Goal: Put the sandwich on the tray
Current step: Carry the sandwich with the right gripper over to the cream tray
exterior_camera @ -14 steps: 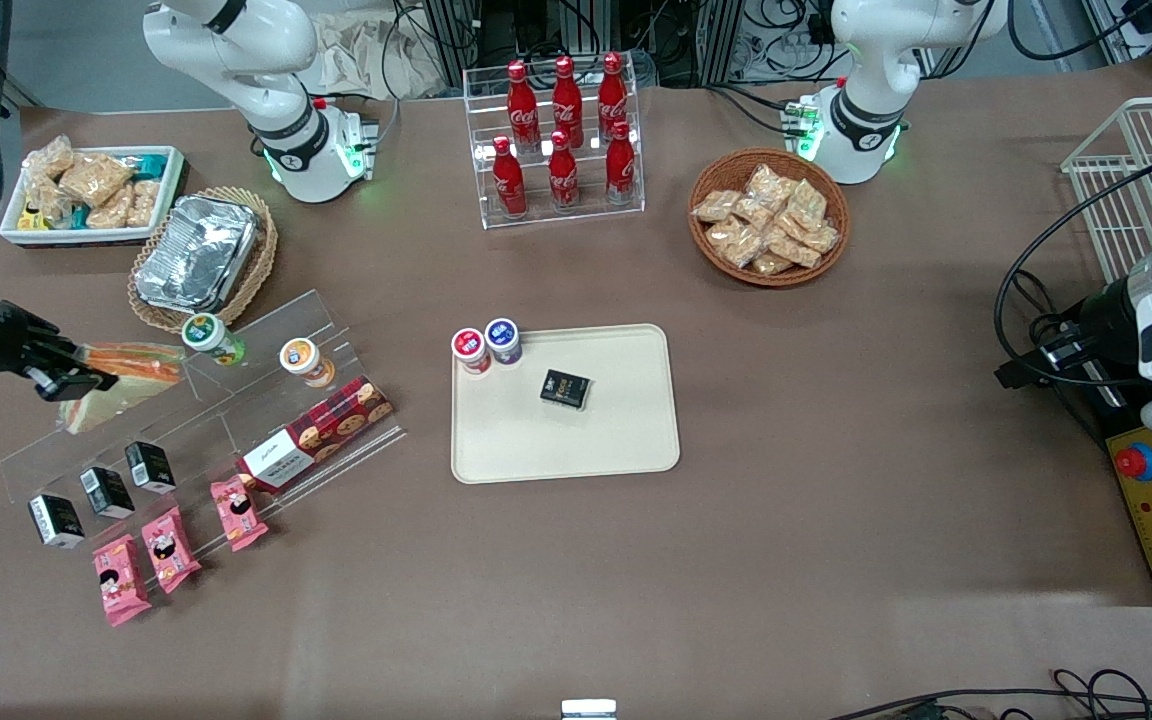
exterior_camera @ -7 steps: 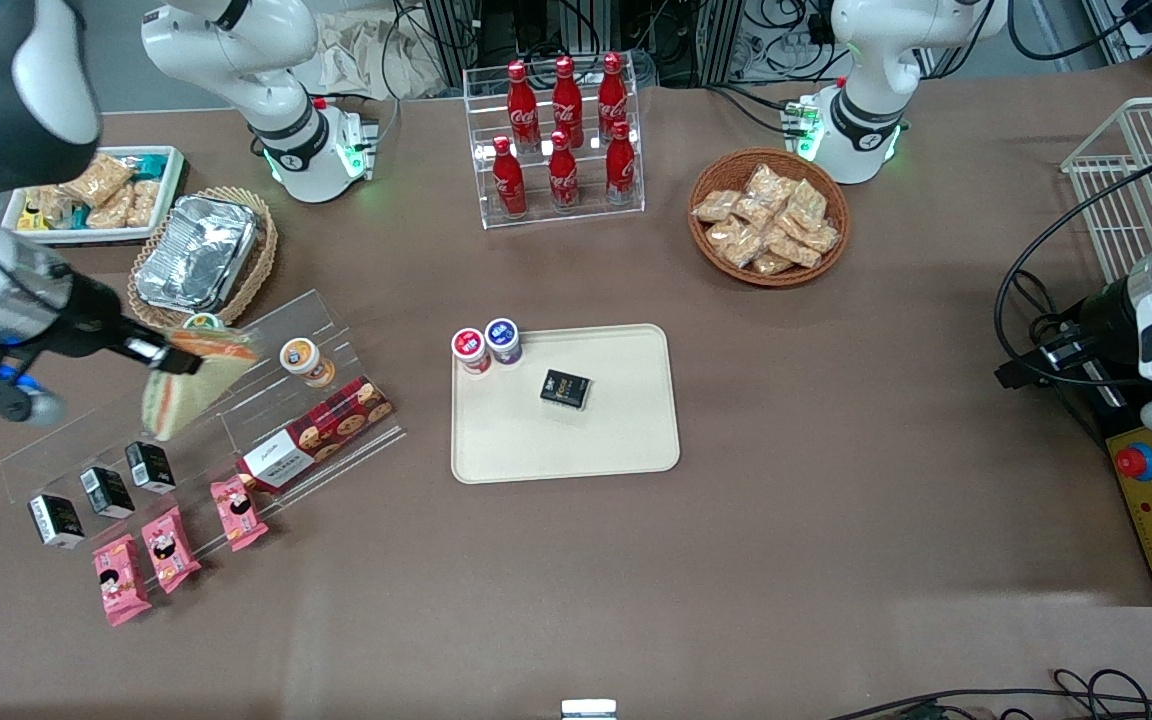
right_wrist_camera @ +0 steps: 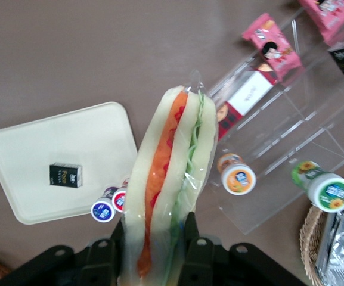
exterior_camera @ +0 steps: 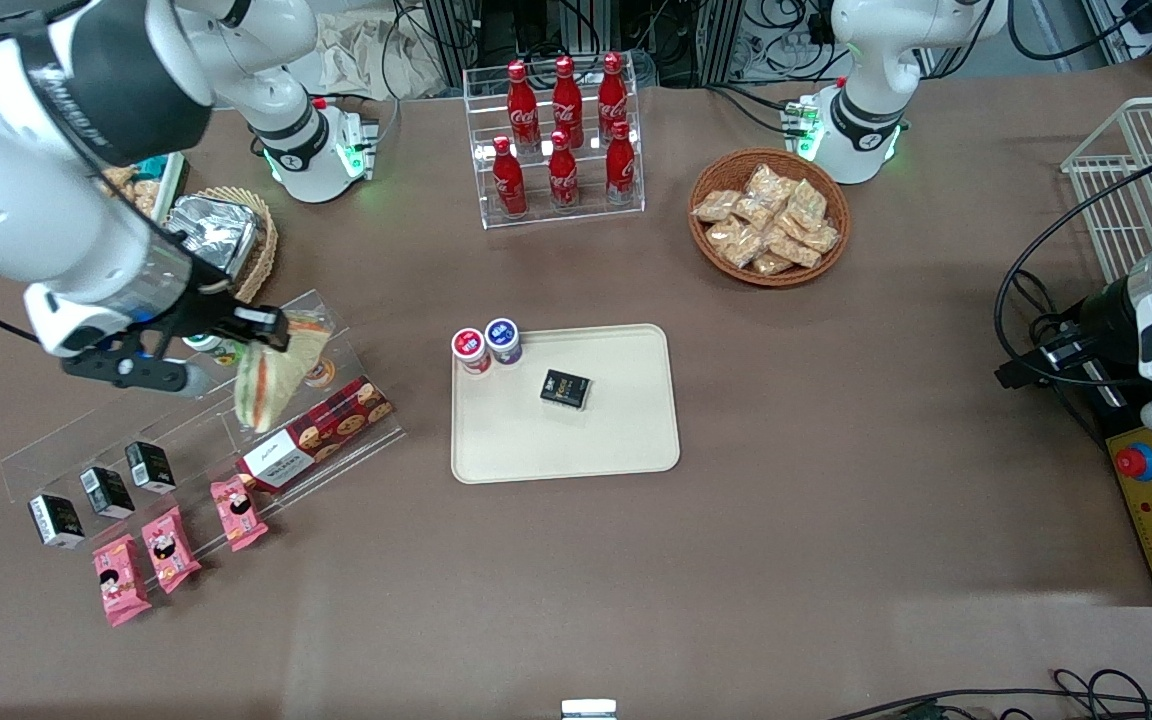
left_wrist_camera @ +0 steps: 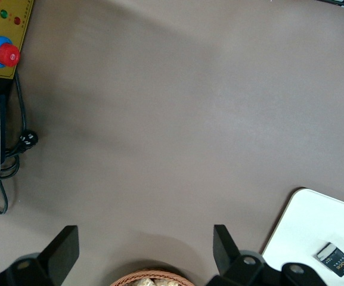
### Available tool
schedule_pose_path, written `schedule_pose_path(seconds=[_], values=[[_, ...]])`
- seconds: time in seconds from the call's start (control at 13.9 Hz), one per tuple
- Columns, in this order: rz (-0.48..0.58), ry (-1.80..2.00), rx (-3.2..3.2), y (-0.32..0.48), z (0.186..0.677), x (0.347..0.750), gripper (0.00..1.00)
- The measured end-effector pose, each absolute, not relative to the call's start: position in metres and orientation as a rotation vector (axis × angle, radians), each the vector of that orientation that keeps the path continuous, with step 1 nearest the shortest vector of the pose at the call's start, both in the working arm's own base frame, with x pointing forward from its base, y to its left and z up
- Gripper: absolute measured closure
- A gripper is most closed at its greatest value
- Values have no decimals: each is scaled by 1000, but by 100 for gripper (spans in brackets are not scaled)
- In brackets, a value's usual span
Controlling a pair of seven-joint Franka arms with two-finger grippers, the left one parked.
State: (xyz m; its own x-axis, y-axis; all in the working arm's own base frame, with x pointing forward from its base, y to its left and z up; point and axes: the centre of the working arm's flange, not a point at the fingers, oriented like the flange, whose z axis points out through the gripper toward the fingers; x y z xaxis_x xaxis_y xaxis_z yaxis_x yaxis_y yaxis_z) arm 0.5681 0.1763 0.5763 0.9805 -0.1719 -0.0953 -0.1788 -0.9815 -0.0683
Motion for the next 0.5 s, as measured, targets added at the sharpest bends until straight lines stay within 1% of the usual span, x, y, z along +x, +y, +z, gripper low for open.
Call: schedule_pose_path(seconds=[0.29, 0.5], values=[[80, -39, -3089, 246, 565, 555, 62], [3, -531, -3031, 263, 546, 567, 62]])
